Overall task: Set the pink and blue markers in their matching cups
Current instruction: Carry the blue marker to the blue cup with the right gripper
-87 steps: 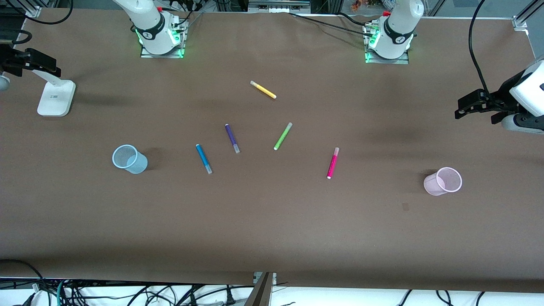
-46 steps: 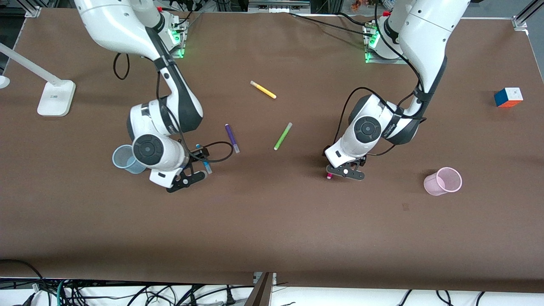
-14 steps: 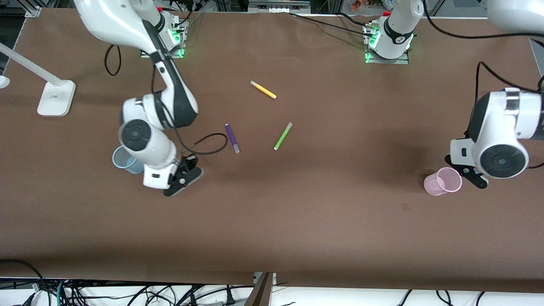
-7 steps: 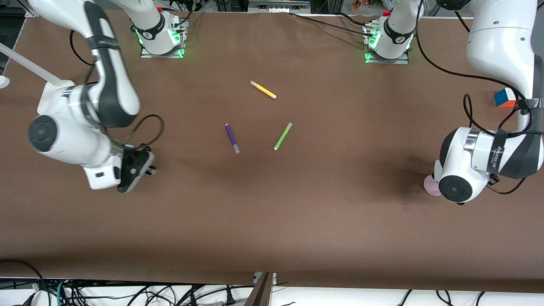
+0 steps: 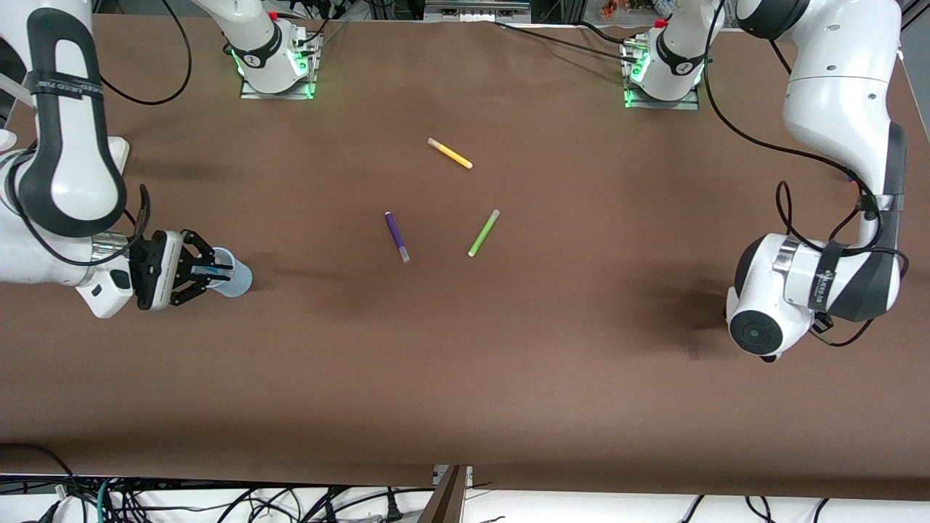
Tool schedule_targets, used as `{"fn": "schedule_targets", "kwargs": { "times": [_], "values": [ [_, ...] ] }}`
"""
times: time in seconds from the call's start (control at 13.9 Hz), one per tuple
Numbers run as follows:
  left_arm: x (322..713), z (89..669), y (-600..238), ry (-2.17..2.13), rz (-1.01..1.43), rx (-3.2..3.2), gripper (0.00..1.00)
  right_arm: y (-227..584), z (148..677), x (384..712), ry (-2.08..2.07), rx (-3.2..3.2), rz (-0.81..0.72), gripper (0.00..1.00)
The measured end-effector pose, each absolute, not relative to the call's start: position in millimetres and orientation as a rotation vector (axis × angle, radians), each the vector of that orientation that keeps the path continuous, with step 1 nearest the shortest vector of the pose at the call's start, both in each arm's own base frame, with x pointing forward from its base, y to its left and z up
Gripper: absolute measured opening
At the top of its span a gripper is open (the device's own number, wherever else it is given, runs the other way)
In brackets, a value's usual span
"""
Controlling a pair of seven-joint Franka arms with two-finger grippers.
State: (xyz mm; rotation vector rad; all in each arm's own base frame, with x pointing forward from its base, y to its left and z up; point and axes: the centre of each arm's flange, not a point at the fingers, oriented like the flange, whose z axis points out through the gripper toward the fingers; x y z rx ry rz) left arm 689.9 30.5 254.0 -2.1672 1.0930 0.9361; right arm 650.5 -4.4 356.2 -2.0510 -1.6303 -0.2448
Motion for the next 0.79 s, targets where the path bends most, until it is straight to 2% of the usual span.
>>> {"fn": "schedule_targets", "kwargs": {
  "times": [0.07,0.14,0.36,0.79],
  "values": [
    [691.6,256.5,21.2,1.08,0.914,-2.167,0.52,-10.2,349.9,647.9,-1.643,-1.995,-0.267,0.17],
    [694.9,266.4,-2.0,1.042,0.864,-2.17,0.7,-22.1,336.2,644.8,-1.666,-1.906,-0.314,0.17],
    [692.1,307.9,-54.8,0.922,0.742,-2.279,0.98,-41.6,311.6,642.3,-1.708,-1.804,-0.375,0.17],
    [662.2,455.1,-98.7,0.581,0.441,-2.785,1.0,-58.3,285.8,633.0,-1.731,-1.676,-0.404,0.17]
  ]
}}
